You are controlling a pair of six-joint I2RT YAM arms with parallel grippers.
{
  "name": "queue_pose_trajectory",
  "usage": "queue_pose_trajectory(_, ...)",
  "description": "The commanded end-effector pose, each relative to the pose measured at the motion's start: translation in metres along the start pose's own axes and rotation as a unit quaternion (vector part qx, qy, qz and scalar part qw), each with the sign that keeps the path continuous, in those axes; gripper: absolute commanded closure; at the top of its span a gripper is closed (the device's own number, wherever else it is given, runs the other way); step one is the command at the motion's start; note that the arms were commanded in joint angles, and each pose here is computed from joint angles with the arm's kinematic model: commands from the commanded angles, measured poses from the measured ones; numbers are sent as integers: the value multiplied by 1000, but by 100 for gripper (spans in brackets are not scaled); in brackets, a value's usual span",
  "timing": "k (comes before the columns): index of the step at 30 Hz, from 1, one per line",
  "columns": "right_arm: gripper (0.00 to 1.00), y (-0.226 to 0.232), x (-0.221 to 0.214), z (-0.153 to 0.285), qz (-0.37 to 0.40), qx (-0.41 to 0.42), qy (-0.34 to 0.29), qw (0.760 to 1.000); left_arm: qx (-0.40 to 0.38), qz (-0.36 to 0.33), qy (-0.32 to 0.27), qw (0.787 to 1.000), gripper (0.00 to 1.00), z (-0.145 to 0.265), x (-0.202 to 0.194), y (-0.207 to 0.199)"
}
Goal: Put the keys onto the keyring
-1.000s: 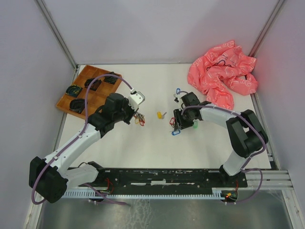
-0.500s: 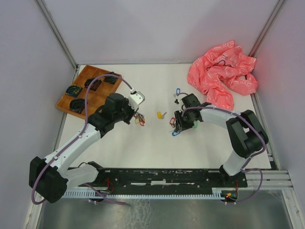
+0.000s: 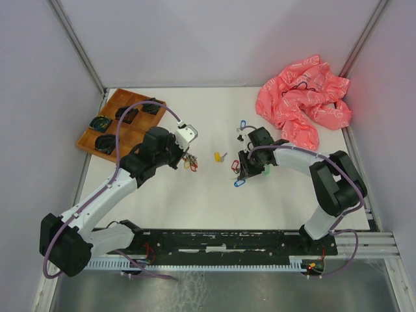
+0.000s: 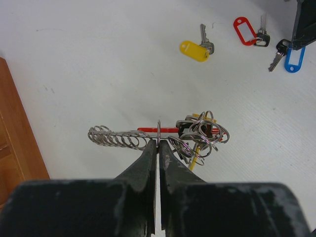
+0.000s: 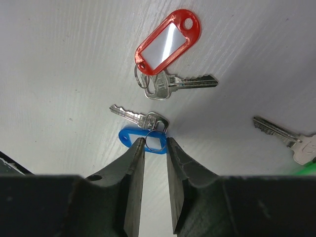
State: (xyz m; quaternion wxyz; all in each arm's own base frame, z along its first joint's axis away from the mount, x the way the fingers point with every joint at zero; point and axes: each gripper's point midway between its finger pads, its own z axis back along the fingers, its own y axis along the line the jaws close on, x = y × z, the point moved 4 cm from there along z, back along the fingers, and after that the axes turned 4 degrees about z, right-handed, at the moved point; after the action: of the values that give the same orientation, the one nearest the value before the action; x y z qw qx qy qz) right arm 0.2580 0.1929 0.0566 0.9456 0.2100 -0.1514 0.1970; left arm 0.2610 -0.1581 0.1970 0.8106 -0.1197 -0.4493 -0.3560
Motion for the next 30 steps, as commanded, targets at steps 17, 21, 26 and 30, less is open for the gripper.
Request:
queue_pose_trajectory(17,57,5,5,5,82,-44,-7,996,-4,4,-46,999,97,5,26,2)
queue_pose_trajectory(21,60,6,5,3,86,-49,-3,995,-5,4,-46,999,97,5,26,1)
queue_pose_trajectory(26,69,6,5,2,74,-53,-6,996,-7,4,-47,999,97,5,27,1)
queue_pose_trajectory(30,77,8,6,1,47,-33,-12,998,-6,4,-47,999,97,5,27,1)
